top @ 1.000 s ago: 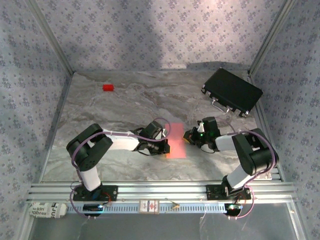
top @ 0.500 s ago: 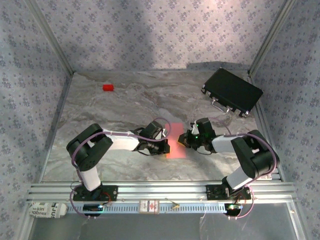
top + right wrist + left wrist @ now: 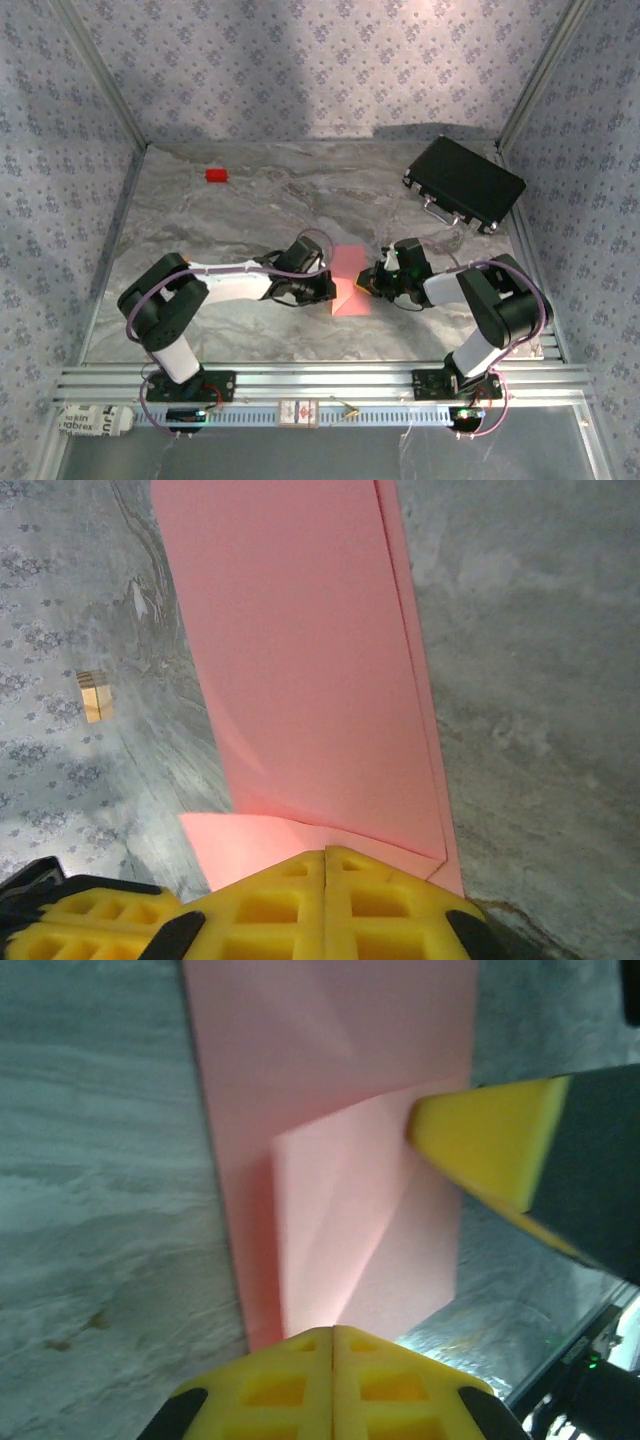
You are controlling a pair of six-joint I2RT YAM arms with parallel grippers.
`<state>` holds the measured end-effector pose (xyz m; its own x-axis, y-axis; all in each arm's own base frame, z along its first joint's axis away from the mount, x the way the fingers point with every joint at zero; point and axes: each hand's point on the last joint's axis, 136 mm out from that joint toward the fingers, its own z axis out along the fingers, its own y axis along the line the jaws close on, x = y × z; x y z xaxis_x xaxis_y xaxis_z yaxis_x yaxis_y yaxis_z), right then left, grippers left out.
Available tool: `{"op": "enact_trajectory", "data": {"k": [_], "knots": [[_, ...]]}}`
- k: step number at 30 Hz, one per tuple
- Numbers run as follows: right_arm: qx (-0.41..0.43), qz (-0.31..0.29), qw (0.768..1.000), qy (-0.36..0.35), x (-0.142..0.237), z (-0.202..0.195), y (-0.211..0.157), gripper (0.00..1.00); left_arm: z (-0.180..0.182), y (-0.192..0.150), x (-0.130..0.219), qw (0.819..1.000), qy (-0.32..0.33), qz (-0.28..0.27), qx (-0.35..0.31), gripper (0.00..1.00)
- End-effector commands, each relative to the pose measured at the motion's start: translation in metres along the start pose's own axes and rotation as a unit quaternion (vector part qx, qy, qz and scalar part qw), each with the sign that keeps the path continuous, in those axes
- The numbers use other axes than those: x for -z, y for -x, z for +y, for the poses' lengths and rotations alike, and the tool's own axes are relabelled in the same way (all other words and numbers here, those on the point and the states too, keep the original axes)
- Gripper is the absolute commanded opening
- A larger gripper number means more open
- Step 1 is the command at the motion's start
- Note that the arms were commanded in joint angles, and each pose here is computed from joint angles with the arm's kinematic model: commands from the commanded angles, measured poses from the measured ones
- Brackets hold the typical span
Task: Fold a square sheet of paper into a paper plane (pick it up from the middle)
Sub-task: Fold the triangle a second time at the center of the table.
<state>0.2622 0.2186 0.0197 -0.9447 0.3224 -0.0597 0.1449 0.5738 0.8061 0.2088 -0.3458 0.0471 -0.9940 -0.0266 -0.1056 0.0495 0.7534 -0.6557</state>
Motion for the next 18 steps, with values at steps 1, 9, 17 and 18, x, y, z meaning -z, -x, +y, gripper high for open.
{"op": "enact_trajectory", "data": {"k": [1, 9, 17, 18], "knots": [[-0.037, 0.002, 0.997, -0.065, 0.002, -0.039, -0.012, 0.0, -0.032, 0.005, 0.001, 1.0, -0.027, -0.003, -0.002, 0.06], [-0.037, 0.001, 0.997, -0.064, 0.002, -0.039, -0.012, 0.0, -0.034, 0.005, -0.035, 1.0, -0.003, 0.019, 0.0, 0.05], [-0.038, 0.0, 0.997, -0.068, 0.003, -0.042, -0.014, 0.0, -0.002, -0.002, -0.049, 0.999, 0.04, 0.024, 0.007, 0.05], [-0.038, 0.0, 0.997, -0.07, 0.003, -0.043, -0.014, 0.0, 0.002, -0.004, -0.049, 0.999, 0.041, 0.026, 0.008, 0.05]]}}
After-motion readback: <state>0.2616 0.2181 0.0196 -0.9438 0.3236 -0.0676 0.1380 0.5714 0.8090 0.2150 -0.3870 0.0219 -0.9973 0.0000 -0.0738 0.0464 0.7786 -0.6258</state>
